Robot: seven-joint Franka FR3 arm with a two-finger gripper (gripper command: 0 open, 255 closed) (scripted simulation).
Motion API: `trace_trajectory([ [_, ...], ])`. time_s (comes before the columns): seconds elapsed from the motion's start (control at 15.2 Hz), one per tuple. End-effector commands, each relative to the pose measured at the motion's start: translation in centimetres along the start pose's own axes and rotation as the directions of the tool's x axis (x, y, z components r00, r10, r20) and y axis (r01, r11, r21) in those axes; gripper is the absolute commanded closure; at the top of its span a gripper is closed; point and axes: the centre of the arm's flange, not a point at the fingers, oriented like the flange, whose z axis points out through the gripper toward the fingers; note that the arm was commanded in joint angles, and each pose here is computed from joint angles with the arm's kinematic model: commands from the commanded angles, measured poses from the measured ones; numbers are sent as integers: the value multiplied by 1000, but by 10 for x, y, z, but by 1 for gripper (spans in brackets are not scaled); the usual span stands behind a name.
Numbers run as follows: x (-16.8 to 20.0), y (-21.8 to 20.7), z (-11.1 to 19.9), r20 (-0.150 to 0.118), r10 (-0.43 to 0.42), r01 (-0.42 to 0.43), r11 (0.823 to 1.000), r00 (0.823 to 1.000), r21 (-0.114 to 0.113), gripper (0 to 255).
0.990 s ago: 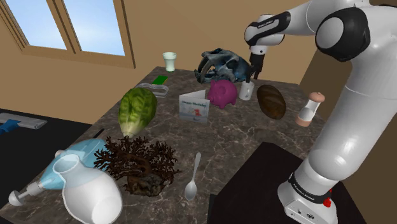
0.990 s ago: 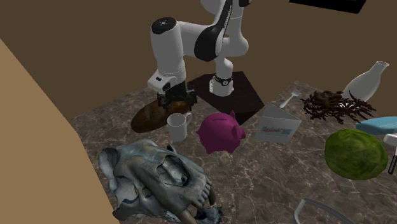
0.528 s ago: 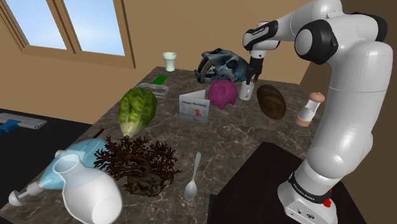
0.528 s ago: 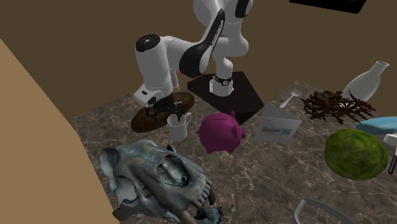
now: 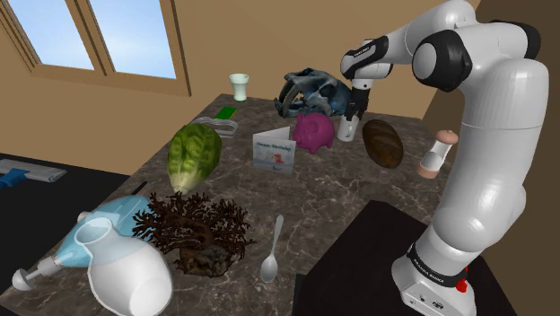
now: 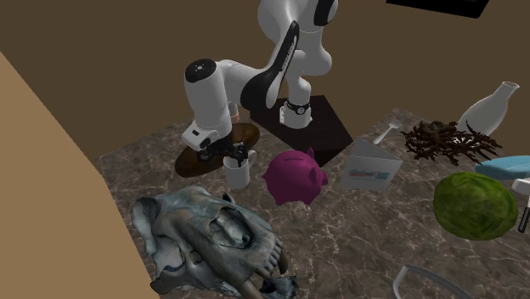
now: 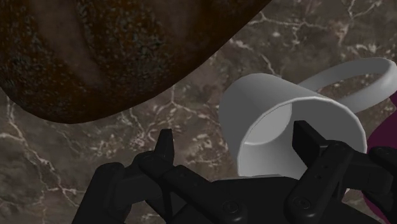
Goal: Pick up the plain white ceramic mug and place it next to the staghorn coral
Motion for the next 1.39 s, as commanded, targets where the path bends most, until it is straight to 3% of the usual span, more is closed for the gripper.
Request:
trace_trajectory([
  [0.0,0,0,0,0,0,0,1000,1000,0,0],
  [0.2,0,0,0,0,0,0,1000,1000,0,0],
  [0.26,0,0,0,0,0,0,1000,1000,0,255],
  [0.86,0,0,0,0,0,0,1000,1000,0,255],
  [1.32,-3,-1,-37,0,0,0,1000,1000,0,255],
])
